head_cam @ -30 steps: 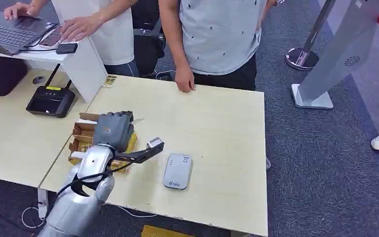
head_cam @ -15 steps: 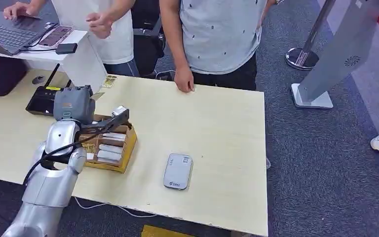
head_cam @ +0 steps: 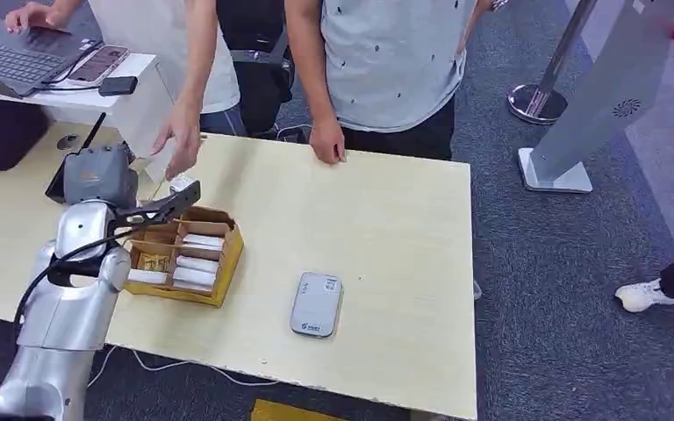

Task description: Pass the card to the sensor for recognition and then transmit it.

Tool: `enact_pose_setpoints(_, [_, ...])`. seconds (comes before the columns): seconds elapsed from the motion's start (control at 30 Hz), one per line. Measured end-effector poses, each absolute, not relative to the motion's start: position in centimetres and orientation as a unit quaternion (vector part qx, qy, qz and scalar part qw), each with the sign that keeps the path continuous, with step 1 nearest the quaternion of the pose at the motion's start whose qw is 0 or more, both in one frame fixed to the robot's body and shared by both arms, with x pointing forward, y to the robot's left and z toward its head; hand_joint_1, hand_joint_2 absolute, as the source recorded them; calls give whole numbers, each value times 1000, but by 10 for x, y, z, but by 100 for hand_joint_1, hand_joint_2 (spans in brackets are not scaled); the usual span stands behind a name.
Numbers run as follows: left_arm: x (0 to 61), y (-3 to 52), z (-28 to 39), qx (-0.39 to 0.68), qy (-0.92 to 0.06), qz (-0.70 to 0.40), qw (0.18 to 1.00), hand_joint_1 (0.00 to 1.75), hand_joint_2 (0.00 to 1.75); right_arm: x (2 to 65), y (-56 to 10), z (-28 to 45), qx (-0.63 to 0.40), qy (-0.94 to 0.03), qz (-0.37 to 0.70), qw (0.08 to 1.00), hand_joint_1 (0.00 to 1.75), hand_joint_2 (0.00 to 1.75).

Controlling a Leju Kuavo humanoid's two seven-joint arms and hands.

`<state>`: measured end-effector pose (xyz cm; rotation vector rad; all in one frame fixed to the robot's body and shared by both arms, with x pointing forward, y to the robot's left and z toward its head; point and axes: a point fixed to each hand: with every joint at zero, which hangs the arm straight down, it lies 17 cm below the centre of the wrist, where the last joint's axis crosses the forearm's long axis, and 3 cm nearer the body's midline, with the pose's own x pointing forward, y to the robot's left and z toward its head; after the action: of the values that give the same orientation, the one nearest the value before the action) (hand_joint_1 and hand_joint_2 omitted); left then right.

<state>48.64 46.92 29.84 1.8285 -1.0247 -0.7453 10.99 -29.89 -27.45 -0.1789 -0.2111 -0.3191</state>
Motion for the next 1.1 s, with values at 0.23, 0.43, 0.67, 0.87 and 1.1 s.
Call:
enact_pose_setpoints(0.23, [488,501,300,748,-385,-298,451,175,175,110,-299,-274,-89,-105,-157,978,0,0])
enact_pose_setpoints(0.43, [489,509,301,746,-384,-299,455,175,175,111,-299,-274,-89,-105,-155,978,0,0])
enact_pose_setpoints(0.67, [487,517,304,746,-383,-289,462,175,175,111,-299,-274,-89,-105,-154,978,0,0])
enact_pose_setpoints(0.87, [488,517,304,744,-386,-291,461,175,175,111,-299,-274,-88,-105,-154,978,0,0])
enact_pose_setpoints(1.1, [491,514,309,731,-412,-286,462,0,0,111,-299,-274,-88,-106,-153,979,0,0])
